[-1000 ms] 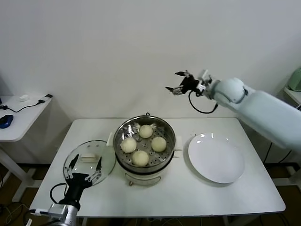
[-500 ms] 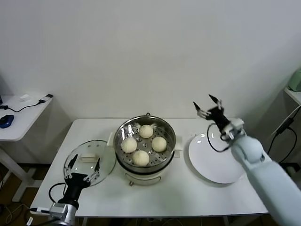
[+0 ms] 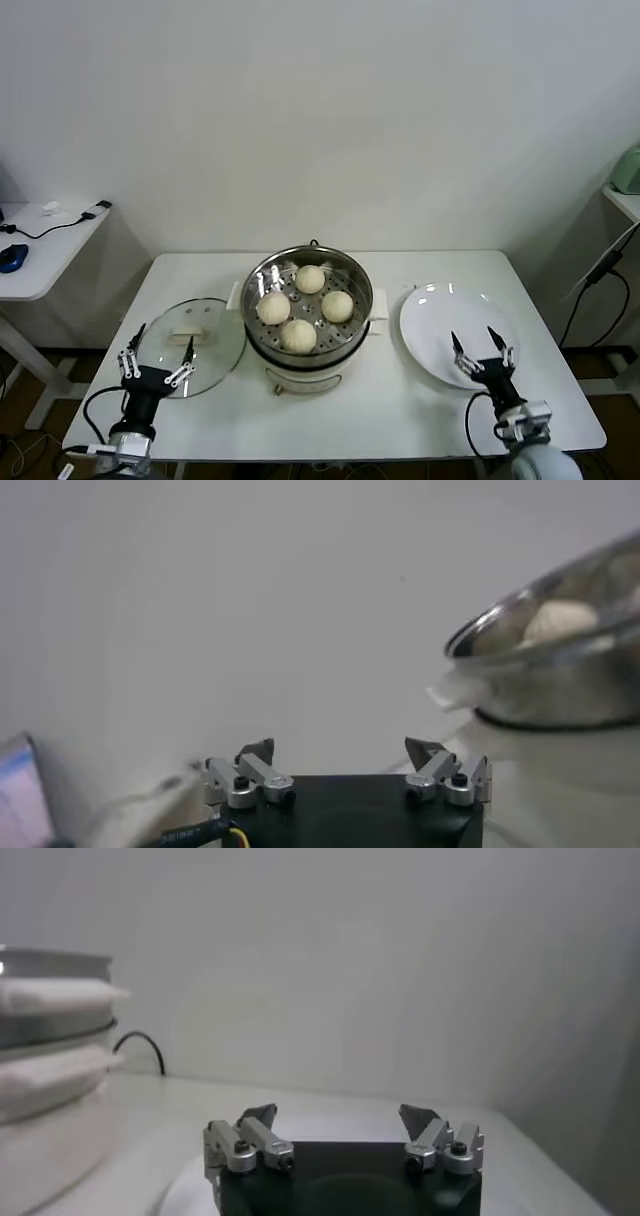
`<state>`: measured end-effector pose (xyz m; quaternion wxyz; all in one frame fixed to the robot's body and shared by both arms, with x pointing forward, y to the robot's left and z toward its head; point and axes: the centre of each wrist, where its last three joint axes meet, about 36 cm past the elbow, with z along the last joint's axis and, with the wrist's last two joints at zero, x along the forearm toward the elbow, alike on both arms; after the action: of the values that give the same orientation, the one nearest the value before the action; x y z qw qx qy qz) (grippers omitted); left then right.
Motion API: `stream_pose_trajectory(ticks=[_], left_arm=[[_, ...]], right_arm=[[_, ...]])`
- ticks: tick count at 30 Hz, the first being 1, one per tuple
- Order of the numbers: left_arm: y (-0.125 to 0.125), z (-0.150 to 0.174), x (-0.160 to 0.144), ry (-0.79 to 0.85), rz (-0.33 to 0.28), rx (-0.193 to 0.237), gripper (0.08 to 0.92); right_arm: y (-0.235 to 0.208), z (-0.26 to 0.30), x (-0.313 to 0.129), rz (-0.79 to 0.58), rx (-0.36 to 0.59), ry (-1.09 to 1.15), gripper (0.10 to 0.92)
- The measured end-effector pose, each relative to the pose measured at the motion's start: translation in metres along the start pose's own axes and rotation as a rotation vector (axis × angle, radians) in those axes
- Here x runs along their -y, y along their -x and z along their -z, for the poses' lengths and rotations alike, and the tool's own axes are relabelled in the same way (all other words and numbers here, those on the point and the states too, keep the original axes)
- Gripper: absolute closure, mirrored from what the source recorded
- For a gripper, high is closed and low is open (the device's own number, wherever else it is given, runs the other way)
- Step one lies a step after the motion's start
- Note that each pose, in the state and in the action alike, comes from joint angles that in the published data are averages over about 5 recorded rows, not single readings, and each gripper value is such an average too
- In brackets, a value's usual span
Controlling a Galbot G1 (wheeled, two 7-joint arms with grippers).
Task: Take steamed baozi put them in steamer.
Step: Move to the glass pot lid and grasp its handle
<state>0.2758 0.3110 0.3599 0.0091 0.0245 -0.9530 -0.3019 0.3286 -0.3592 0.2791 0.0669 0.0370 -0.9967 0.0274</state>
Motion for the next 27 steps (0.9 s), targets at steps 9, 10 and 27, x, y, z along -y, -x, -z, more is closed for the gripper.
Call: stream_pose_trajectory(ticks=[9,10,27], left_arm=[[0.008,-0.039,0.003,0.492,0.037,-0.016,0.177],[0.009,-0.044,0.005,0.540,0.037,-0.021,0.177],[0.040,-0.092,0.052,0.945,0.036,-0.063,0.177]], right_arm=[[-0.024,-0.013,-0.019,-0.067,-0.038,0.028,0.200],[-0.026,-0.013,-0.020,-0.072,-0.042,0.029,0.199],[-0.038,-0.008,-0.035,-0.120,-0.068,0.030,0.200]])
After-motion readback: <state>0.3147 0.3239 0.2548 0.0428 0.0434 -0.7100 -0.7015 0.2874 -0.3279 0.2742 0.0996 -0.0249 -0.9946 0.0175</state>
